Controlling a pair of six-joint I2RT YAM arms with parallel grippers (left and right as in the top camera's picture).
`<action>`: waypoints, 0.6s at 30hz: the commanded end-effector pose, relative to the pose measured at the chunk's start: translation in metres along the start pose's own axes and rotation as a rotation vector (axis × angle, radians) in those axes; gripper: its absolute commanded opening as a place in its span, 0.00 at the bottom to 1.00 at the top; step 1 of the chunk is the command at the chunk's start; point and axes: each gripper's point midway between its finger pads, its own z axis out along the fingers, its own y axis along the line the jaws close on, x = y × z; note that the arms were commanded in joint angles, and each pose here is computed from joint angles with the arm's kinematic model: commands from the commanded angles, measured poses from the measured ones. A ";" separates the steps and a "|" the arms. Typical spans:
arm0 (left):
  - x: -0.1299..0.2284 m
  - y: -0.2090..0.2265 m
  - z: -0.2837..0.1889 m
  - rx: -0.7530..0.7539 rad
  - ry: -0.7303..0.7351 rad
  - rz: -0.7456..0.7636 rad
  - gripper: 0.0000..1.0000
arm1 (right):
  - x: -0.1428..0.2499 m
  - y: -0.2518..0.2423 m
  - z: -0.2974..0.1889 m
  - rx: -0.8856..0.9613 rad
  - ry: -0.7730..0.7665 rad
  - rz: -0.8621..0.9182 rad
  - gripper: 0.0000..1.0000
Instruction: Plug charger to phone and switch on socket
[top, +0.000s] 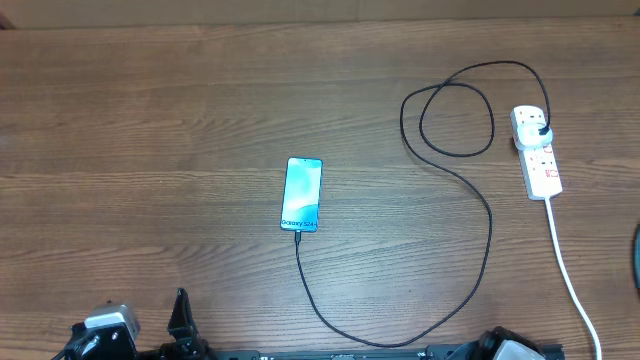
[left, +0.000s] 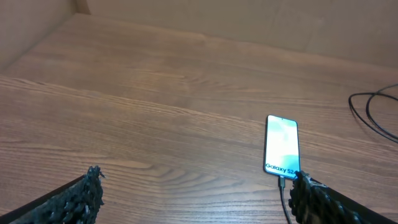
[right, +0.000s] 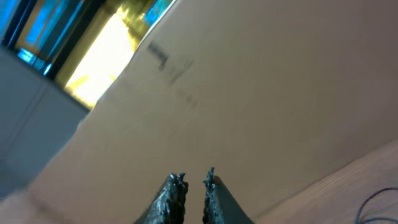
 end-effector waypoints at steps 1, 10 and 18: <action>-0.001 0.002 -0.003 -0.012 -0.021 -0.017 1.00 | 0.010 0.013 -0.014 -0.009 -0.025 -0.099 0.16; 0.000 0.003 -0.019 0.003 -0.110 -0.020 1.00 | 0.019 0.014 -0.054 -0.006 -0.136 -0.124 0.17; 0.002 0.003 -0.030 0.012 -0.165 -0.021 1.00 | 0.028 0.025 -0.082 -0.068 -0.185 -0.118 0.17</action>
